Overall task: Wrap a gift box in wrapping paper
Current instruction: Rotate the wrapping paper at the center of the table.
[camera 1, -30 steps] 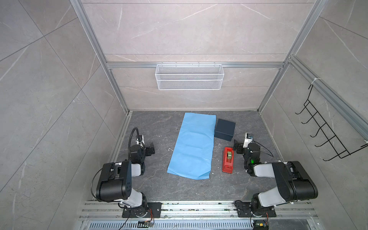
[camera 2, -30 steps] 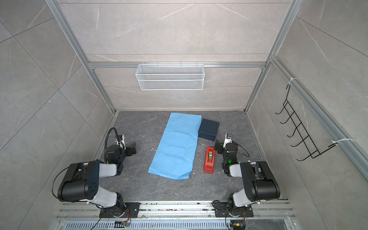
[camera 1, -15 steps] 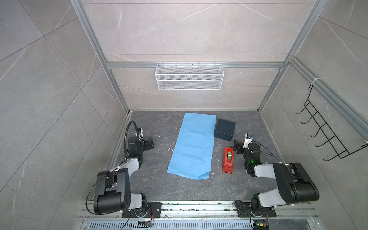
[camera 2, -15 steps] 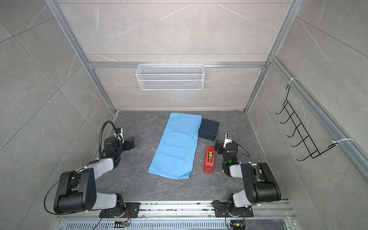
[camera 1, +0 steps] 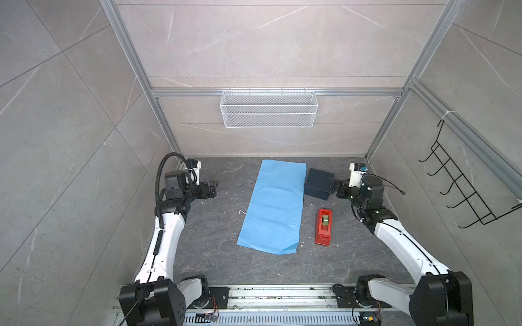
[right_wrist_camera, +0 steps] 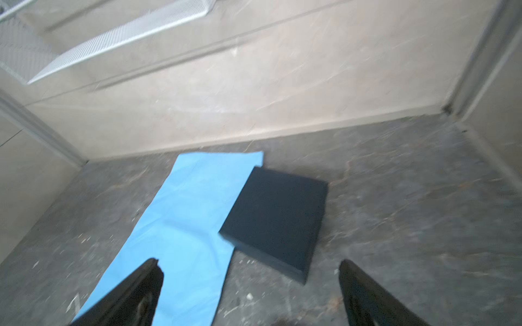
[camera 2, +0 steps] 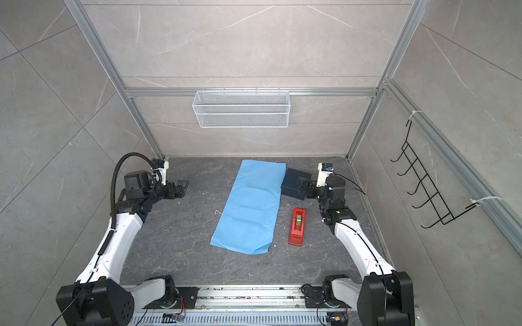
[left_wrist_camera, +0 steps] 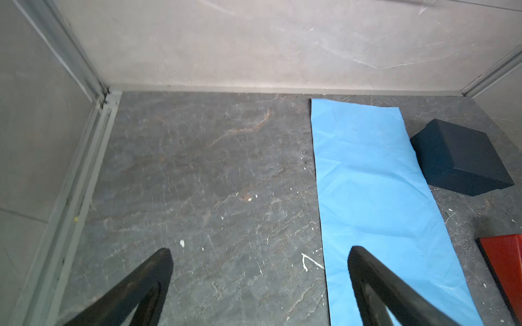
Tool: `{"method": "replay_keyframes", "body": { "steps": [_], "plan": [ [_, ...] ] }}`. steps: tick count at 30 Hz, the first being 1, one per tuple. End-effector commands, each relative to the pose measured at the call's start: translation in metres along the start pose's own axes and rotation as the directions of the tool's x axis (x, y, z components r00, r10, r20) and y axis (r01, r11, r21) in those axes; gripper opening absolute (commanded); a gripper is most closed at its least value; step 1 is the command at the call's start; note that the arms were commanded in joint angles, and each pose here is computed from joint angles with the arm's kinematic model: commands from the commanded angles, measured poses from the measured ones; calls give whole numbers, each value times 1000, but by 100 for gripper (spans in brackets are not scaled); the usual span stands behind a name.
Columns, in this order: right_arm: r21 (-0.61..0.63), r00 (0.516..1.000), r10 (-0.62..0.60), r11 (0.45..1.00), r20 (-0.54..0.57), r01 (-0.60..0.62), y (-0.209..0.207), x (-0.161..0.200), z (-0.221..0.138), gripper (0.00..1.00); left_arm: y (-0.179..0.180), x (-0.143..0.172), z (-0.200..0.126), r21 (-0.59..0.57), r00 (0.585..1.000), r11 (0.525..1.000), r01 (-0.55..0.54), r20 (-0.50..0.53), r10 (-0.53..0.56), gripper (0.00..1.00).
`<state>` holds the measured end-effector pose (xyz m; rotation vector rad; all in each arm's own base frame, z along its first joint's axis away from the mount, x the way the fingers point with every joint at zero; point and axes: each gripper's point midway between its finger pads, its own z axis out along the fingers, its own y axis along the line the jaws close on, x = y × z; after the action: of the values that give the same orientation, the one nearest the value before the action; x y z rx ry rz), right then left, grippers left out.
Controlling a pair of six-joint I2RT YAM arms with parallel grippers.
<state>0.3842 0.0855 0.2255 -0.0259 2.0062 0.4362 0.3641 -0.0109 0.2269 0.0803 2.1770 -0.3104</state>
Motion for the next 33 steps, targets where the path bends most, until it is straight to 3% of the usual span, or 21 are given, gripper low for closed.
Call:
{"method": "replay_keyframes", "body": {
  "steps": [1,6,12,17,23,29,33],
  "plan": [
    [-132,957,6,990,-289,-46,47,51,2,100,0,34,6,58,989,991,117,-103,-111,100],
    [-124,868,-117,990,-483,65,90,99,2,100,15,36,10,38,981,984,172,-94,-168,100],
    [-133,742,-125,990,-659,49,123,150,-20,98,25,39,15,9,976,982,187,-119,-184,100],
    [-128,643,-113,991,-758,23,123,198,-35,95,31,41,15,-13,971,980,199,-136,-199,100],
    [-164,578,-117,986,-808,-30,135,236,-48,95,34,39,15,-22,970,980,200,-138,-201,100],
    [-172,516,-142,985,-845,-10,137,265,-49,95,33,43,17,-8,966,977,211,-153,-210,100],
    [-180,499,-130,982,-857,-54,139,279,-54,95,36,42,16,-24,966,980,199,-161,-200,100]
  ]
}}
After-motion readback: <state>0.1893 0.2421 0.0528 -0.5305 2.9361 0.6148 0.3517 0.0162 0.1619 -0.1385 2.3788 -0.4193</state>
